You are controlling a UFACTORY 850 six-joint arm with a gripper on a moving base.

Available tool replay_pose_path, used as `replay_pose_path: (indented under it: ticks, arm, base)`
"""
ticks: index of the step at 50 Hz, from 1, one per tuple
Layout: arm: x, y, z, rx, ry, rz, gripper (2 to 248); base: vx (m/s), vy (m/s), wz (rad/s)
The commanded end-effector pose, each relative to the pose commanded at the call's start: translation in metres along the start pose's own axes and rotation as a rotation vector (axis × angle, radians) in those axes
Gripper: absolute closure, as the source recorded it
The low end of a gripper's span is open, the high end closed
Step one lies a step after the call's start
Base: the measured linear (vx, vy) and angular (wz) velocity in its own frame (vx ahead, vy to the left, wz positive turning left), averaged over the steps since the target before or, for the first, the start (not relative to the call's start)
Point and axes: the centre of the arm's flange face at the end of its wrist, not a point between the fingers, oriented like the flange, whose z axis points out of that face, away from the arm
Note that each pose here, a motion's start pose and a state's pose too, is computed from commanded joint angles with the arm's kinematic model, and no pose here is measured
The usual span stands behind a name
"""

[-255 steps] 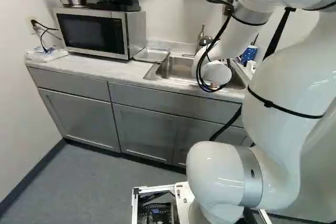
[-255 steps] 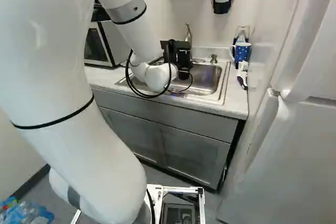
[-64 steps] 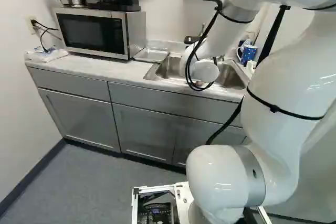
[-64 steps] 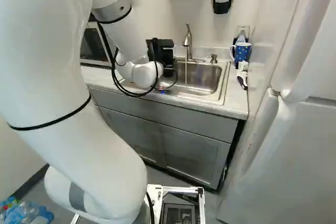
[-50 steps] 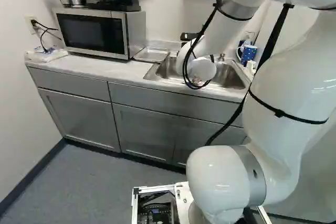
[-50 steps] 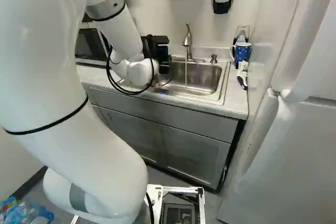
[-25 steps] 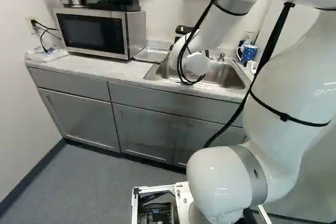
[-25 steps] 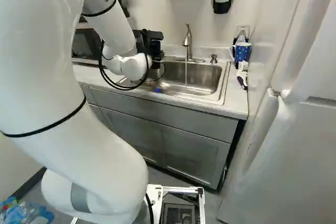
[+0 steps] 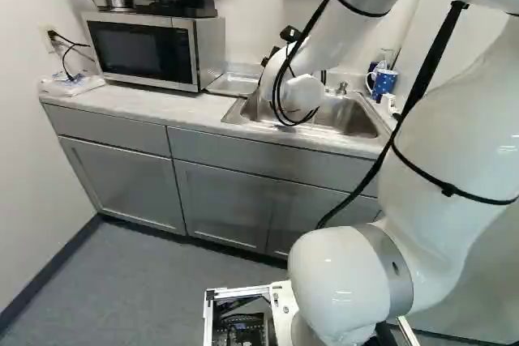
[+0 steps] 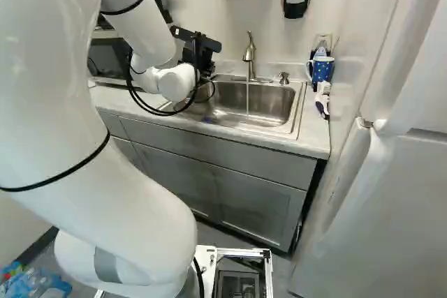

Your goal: Rinse the cup and place it in the tray

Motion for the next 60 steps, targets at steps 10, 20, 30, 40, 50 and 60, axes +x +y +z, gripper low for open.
replay_pose_path:
  ticks: [10,20,30,40,50,60]
  arm:
    - [-0.0011,0.0007,0.0000,-0.008,-0.012,0.105,126]
    - [-0.0019,0.0015,0.0000,-0.019,-0.020,0.214,126]
    - [-0.0027,0.0024,-0.0001,-0.032,-0.025,0.324,126]
    - [-0.0027,0.0026,-0.0001,-0.035,-0.024,0.431,126]
    - [-0.0027,0.0026,-0.0001,-0.037,-0.022,0.536,126]
    - [-0.0027,0.0026,-0.0001,-0.038,-0.020,0.641,126]
  base:
    - [0.000,0.000,0.000]
    - [0.000,0.000,0.000]
    - [0.000,0.000,0.000]
    - [0.000,0.000,0.000]
    - [0.000,0.000,0.000]
    - [0.000,0.000,0.000]
